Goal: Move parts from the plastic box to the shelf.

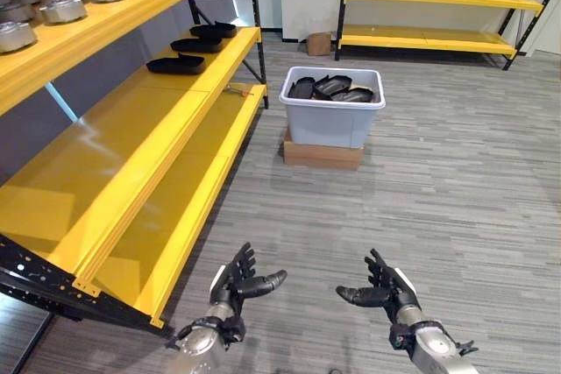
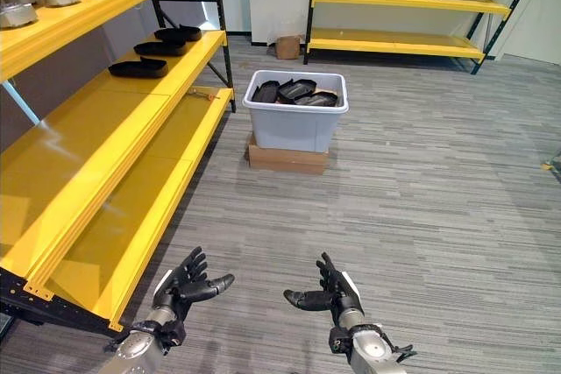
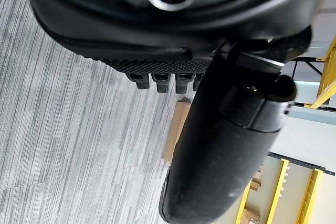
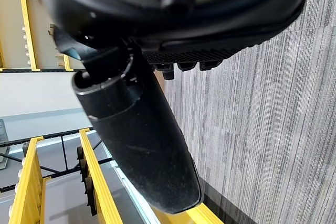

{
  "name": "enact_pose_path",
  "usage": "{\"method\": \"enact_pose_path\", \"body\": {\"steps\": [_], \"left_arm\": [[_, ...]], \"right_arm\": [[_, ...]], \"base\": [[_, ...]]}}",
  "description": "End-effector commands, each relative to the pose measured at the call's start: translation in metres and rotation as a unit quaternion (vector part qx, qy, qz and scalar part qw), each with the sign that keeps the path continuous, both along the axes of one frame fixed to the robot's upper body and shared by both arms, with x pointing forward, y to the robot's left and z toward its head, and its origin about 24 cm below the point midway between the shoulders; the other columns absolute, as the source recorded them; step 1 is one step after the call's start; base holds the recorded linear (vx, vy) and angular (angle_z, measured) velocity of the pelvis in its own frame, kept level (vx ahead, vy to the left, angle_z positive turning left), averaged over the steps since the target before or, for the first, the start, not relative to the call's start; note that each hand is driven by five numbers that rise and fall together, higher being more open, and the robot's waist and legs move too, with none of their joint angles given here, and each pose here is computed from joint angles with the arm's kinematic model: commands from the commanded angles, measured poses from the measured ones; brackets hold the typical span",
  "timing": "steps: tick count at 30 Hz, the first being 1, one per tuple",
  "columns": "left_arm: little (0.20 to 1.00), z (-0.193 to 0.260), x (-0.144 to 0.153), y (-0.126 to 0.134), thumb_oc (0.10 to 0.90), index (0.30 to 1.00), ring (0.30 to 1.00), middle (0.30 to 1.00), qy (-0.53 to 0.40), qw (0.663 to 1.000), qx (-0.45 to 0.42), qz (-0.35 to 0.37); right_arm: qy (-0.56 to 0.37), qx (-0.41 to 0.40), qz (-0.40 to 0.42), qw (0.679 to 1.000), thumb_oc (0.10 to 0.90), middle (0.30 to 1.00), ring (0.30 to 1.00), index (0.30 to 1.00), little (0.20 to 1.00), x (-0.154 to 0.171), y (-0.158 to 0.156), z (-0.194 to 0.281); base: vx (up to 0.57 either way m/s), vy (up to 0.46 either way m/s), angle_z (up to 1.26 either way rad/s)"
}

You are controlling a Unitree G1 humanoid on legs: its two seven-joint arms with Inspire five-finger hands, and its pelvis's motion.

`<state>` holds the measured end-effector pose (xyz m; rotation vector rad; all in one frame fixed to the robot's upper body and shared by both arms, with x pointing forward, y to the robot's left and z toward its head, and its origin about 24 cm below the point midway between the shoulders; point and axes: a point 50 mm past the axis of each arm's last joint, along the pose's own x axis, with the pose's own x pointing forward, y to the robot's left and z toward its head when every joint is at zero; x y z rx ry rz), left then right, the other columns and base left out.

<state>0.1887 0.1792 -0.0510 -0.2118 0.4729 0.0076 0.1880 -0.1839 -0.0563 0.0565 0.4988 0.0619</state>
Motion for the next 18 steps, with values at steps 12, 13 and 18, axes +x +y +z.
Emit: {"method": "enact_pose_path", "body": {"steps": [12, 13, 18], "left_arm": [[1.000, 0.041, 0.038, -0.008, 0.900, 1.000, 1.000, 1.000, -0.119, 0.992, 0.000, -0.038], [1.000, 0.041, 0.038, -0.008, 0.900, 1.000, 1.000, 1.000, -0.119, 0.992, -0.001, -0.039], [1.000, 0.042, 0.038, -0.010, 0.900, 1.000, 1.000, 1.000, -0.121, 0.991, 0.007, -0.058]], "right_arm": [[-0.133, 0.044, 0.025, 0.990, 0.900, 1.000, 1.000, 1.000, 1.000, 0.041, 0.015, 0.047], [-0.136, 0.044, 0.025, 0.989, 0.900, 1.000, 1.000, 1.000, 1.000, 0.041, 0.015, 0.048], [-0.150, 0.036, 0.044, 0.987, 0.900, 1.000, 1.000, 1.000, 1.000, 0.043, 0.020, 0.054]], "base": [[-0.01, 0.048, -0.06], [-0.01, 0.078, 0.03], [-0.01, 0.128, -0.04]]}}
